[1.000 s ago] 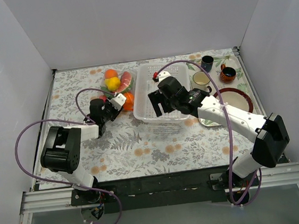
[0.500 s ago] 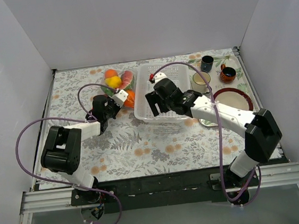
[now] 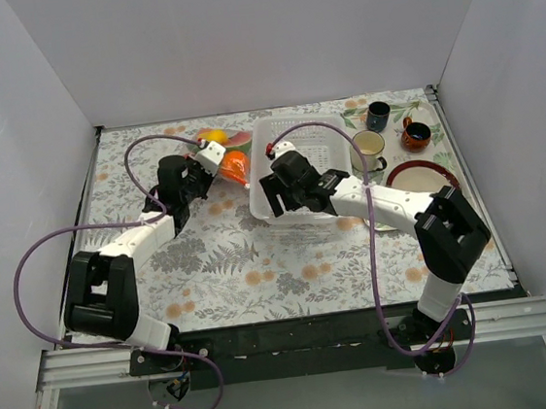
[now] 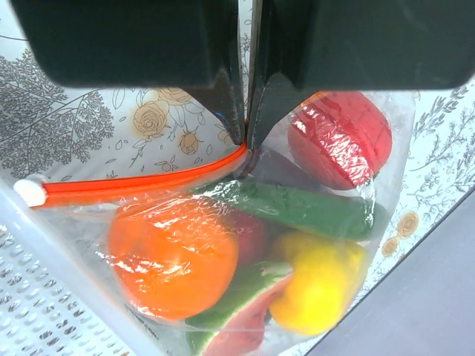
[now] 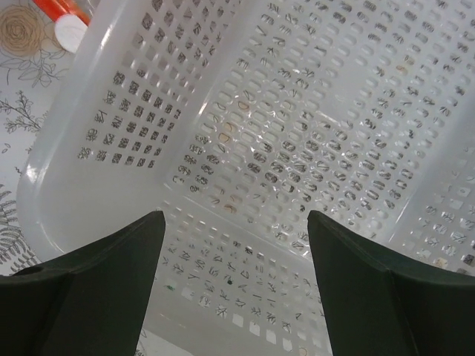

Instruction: Open the zip-top bag and remove the fake food

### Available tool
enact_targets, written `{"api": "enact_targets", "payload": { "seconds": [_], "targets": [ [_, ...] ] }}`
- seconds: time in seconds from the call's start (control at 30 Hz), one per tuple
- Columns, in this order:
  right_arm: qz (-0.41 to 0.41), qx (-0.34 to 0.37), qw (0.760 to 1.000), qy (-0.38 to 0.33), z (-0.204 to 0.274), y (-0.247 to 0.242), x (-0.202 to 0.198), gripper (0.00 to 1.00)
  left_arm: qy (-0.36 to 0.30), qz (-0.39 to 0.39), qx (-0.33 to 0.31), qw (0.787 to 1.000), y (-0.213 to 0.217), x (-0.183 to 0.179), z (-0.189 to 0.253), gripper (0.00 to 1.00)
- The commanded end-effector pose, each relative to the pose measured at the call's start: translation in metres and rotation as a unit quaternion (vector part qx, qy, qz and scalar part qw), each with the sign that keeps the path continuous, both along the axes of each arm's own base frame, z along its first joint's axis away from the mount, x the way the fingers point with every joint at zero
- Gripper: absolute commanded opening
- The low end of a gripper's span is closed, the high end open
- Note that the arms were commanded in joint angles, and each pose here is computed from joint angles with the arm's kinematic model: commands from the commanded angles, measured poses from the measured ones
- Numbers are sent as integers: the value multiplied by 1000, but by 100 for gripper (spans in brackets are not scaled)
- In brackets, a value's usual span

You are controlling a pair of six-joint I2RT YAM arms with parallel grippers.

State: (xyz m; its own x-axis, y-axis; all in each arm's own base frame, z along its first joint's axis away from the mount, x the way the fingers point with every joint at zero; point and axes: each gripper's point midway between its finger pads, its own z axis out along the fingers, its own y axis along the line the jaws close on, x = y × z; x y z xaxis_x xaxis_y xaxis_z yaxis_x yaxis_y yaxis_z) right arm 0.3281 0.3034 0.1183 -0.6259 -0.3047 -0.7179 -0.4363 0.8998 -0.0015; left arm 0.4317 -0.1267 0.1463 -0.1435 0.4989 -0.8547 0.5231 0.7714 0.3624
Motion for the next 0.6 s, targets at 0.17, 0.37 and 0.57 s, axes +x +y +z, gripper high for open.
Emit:
{"api": "enact_targets", "payload": {
  "seconds": [0.17,0.37,0.57],
  "targets": [
    [-20,50,998,30,-20,-17,-33,82,-40,-7,-30,999,-1,-15,75,0],
    [-20,77,996,39,-19,-30,-67,77,-49,-26,-33,998,-1,-37,106,0],
    [5,115,993,18,7,-23,-88,77,-63,-60,-25,996,-2,-66,147,0]
  ]
}}
